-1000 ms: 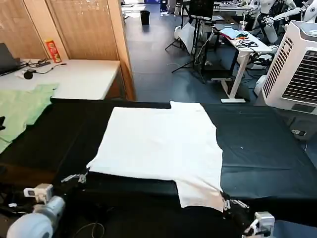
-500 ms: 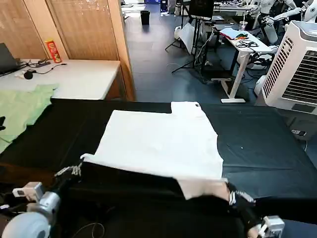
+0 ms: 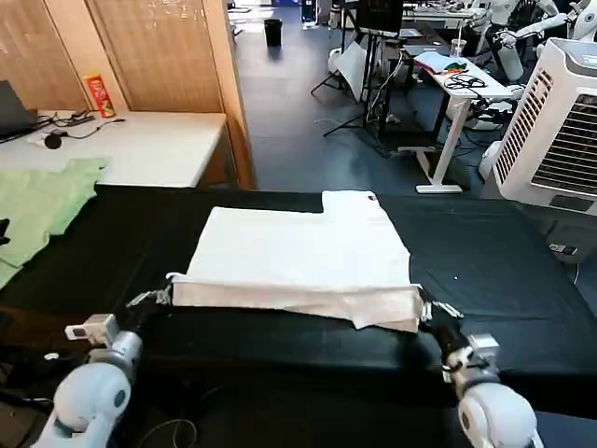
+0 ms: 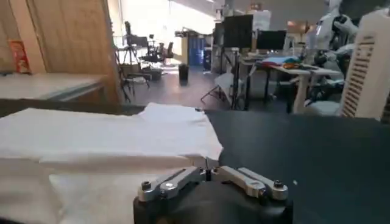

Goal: Fold and organize the clothes.

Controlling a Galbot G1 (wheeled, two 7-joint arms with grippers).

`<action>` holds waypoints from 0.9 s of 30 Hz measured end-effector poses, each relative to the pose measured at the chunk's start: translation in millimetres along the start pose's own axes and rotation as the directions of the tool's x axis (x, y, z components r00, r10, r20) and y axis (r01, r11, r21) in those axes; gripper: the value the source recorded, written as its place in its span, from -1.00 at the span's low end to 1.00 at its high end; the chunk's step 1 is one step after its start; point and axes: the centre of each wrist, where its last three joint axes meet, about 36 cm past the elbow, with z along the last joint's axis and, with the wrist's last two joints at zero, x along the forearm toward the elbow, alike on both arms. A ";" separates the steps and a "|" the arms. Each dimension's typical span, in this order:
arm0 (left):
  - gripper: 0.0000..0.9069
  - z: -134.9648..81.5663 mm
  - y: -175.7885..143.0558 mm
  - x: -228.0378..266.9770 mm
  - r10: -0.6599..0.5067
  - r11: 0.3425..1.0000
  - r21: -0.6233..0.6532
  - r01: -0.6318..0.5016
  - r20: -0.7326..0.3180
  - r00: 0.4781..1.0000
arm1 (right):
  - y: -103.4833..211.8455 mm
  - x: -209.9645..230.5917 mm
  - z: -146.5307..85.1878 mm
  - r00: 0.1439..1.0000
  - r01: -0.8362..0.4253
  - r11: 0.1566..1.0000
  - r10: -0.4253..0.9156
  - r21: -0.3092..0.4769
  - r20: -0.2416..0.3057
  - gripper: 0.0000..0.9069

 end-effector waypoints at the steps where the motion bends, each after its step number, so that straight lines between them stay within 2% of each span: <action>1: -1.00 0.3 0.5 -3.6 0.000 1.000 -0.005 0.000 0.000 1.000 | 0.3 -2.9 1.2 1.000 0.007 1.000 -0.007 -0.003 -0.002 -1.00; 4: -1.00 1.2 2.7 -13.5 -0.001 1.000 -0.020 0.001 -0.003 1.000 | 0.2 -5.4 1.8 0.999 0.027 0.999 -0.028 -0.035 -0.016 -1.00; 5: 0.48 1.3 3.7 -16.2 -0.003 1.000 -0.023 0.003 -0.003 1.000 | -0.9 -5.0 1.9 0.999 0.033 0.998 -0.034 -0.045 -0.021 0.94; 6: 0.94 1.7 4.9 -19.0 -0.004 1.000 -0.026 0.004 -0.006 1.000 | -1.8 -3.8 1.1 0.999 0.038 0.998 -0.039 -0.058 -0.018 0.94; 9: 0.94 1.5 6.4 -24.0 -0.008 1.000 -0.028 0.008 -0.007 1.000 | -5.9 3.6 -5.9 0.998 0.044 0.996 -0.048 -0.084 -0.041 0.94; 11: 0.94 1.7 6.5 -24.2 -0.006 1.000 -0.028 0.006 -0.006 1.000 | -7.2 11.8 -11.9 0.997 0.041 0.997 -0.046 -0.070 -0.061 0.94; 14: 0.94 3.4 6.9 -21.9 -0.005 1.000 -0.029 0.005 -0.009 1.000 | -6.4 28.1 -20.9 0.997 0.048 0.998 -0.051 -0.047 -0.055 0.94; 17: 0.94 3.4 7.3 -16.7 -0.006 0.999 -0.033 0.005 -0.008 1.000 | -5.5 47.2 -25.2 0.995 0.032 0.999 -0.033 -0.011 -0.096 0.94; 22: 0.94 5.5 7.8 -4.8 0.012 0.999 -0.042 -0.013 -0.024 1.000 | -5.2 70.2 -21.4 0.985 0.023 1.000 -0.020 0.016 -0.171 0.94; 27: 0.94 8.6 10.0 4.9 0.042 0.999 0.015 -0.041 -0.071 0.997 | -1.4 77.8 -17.4 0.980 0.041 0.999 -0.039 0.010 -0.193 0.94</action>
